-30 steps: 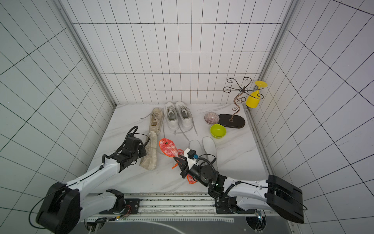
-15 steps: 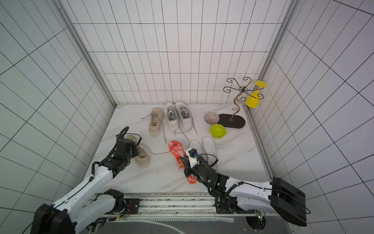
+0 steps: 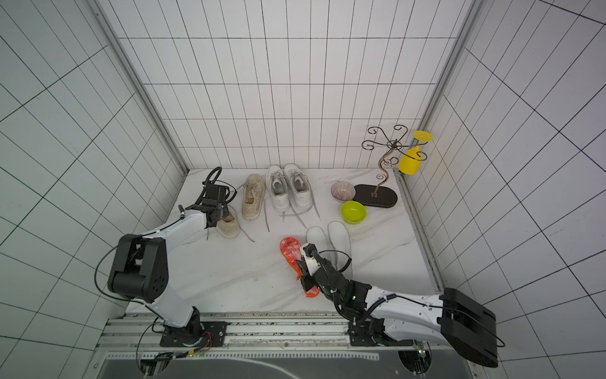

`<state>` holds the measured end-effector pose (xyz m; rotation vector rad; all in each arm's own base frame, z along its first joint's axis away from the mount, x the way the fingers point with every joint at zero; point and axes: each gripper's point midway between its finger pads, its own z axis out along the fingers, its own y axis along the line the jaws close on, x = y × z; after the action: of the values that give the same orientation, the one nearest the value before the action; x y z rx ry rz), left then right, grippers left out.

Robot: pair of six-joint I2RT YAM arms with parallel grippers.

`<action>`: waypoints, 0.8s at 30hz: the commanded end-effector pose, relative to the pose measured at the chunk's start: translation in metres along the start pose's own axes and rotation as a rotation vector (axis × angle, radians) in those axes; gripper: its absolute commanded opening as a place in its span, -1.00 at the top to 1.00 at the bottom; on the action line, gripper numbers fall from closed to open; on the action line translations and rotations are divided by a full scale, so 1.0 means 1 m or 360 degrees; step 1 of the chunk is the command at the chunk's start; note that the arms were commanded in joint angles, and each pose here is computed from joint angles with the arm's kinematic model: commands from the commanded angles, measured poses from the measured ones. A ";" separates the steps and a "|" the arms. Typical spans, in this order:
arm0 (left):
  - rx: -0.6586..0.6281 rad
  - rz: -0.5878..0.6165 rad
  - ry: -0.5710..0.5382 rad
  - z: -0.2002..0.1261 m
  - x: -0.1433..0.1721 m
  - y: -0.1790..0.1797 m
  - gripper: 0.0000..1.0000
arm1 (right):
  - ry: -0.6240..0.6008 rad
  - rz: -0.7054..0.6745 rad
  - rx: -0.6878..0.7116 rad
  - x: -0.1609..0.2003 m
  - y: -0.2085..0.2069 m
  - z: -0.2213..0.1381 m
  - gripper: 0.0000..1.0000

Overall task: Remove the insole from the shoe
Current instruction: Place the shoe at the center of the board.

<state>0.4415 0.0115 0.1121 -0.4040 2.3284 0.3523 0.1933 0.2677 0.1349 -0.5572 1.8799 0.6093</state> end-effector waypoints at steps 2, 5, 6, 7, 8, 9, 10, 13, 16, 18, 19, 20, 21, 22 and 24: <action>0.0146 0.0195 -0.0143 0.010 -0.048 -0.033 1.00 | -0.0060 0.0117 -0.0068 -0.037 0.019 0.005 1.00; 0.0159 0.0303 -0.0133 0.024 -0.062 -0.046 1.00 | 0.0013 0.0093 -0.0084 -0.031 0.028 0.013 1.00; 0.0151 0.0326 -0.0135 0.029 -0.065 -0.048 1.00 | 0.0037 0.0080 -0.0087 -0.029 0.032 0.016 1.00; 0.0126 0.0326 -0.0137 0.032 -0.069 -0.048 1.00 | 0.0055 0.0070 -0.0090 -0.027 0.035 0.019 1.00; 0.0120 0.0322 -0.0137 0.034 -0.073 -0.049 1.00 | 0.0068 0.0068 -0.0095 -0.026 0.038 0.021 1.00; 0.0129 0.0318 -0.0130 0.038 -0.075 -0.050 0.98 | 0.0081 0.0065 -0.0103 -0.025 0.041 0.024 1.00; 0.0144 0.0313 -0.0121 0.041 -0.077 -0.053 0.95 | 0.0093 0.0062 -0.0111 -0.025 0.045 0.027 1.00; 0.0132 0.0294 -0.0113 0.045 -0.081 -0.054 0.67 | 0.0119 0.0053 -0.0121 -0.024 0.053 0.035 1.00; 0.0100 0.0178 -0.0070 0.042 -0.083 -0.046 0.12 | 0.0149 0.0050 -0.0118 -0.024 0.060 0.045 1.00; 0.0084 0.0076 -0.0049 0.035 -0.083 -0.039 -0.02 | 0.0187 0.0038 -0.0107 -0.022 0.064 0.052 1.00; 0.0082 0.0023 -0.0048 0.028 -0.082 -0.035 -0.07 | 0.0210 0.0026 -0.0100 -0.019 0.066 0.056 1.00; 0.0087 -0.0019 -0.0052 0.022 -0.082 -0.033 -0.12 | 0.0226 0.0018 -0.0092 -0.018 0.067 0.058 1.00; 0.0097 -0.0070 -0.0060 0.015 -0.081 -0.029 -0.18 | 0.0244 0.0009 -0.0086 -0.015 0.068 0.061 1.00; 0.0121 -0.0121 -0.0074 0.007 -0.080 -0.026 -0.28 | 0.0261 0.0000 -0.0089 -0.013 0.070 0.064 1.00; 0.0191 -0.0201 -0.0110 -0.009 -0.077 -0.024 -0.32 | 0.0294 -0.0020 -0.0098 -0.008 0.074 0.068 1.00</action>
<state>0.5124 0.0018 0.1404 -0.3624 2.3113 0.2641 0.1930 0.3438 0.1026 -0.7060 2.0650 0.5743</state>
